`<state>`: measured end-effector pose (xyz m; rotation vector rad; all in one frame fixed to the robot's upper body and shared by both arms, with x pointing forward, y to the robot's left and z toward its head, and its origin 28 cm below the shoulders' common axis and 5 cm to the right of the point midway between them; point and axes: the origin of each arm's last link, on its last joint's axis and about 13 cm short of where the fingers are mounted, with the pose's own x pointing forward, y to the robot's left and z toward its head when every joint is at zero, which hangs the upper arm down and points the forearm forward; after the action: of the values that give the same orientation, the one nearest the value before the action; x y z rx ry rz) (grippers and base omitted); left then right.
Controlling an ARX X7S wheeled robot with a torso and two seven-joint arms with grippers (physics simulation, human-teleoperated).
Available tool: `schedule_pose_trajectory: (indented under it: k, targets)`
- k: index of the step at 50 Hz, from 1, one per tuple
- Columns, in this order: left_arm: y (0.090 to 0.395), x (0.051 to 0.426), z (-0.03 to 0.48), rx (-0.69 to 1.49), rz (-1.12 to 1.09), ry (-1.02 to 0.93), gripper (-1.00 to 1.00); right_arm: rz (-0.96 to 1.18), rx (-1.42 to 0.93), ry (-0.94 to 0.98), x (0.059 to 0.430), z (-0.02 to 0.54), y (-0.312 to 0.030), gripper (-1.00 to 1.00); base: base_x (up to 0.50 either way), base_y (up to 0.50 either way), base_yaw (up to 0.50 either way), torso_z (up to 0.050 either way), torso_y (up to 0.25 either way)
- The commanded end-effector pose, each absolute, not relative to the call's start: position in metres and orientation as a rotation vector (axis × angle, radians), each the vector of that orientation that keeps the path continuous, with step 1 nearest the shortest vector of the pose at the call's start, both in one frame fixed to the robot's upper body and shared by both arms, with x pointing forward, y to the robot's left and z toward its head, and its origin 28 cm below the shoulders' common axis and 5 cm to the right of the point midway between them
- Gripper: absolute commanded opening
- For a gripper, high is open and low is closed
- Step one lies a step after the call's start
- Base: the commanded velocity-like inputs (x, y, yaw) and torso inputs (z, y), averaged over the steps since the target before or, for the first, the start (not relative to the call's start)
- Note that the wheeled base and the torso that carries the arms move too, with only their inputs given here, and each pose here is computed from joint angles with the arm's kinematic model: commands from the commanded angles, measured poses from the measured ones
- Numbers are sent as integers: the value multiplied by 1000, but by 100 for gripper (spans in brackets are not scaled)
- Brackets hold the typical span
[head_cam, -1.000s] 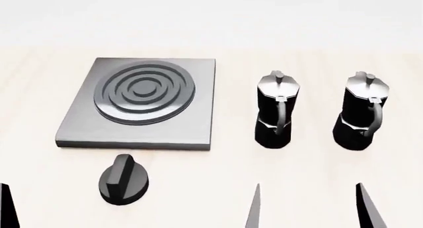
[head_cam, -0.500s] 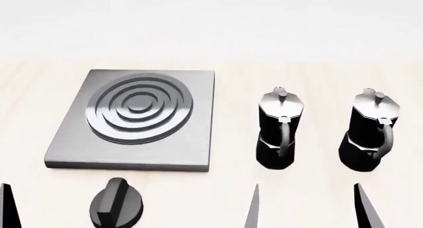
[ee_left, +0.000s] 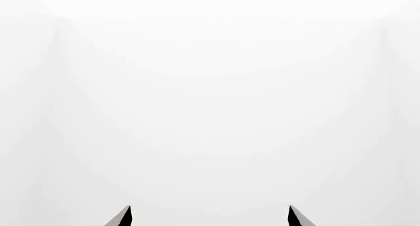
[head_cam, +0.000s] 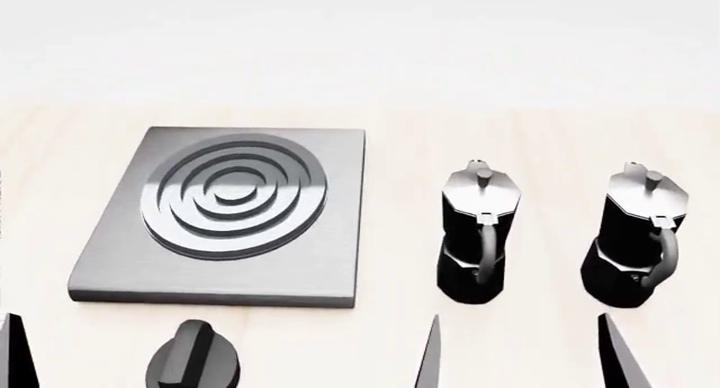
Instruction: Put both moka pots on the stove.
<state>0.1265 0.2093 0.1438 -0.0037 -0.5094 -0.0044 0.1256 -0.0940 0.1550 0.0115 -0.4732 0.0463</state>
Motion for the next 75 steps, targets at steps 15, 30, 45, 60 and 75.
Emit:
schedule_pose_trajectory:
  k: [15,30,45,60,75]
  targets:
    - [209,128,143,0,-5,-505,100,60,25,-471,126,154,-95,100,0,192,0,0,0]
    - [209,127,143,1,-8,-505,100,63,22,-470,126,153,-94,100,0,224,0,0,0]
    - [208,128,142,12,-5,-506,100,56,17,-466,128,152,-94,100,0,225,0,0,0]
    - [208,129,140,14,-4,-502,100,22,3,-431,135,150,-94,100,0,45,0,0,0]
    - [209,130,141,10,-3,-498,100,-75,-36,-415,167,180,-113,100,0,0,0,0,0]
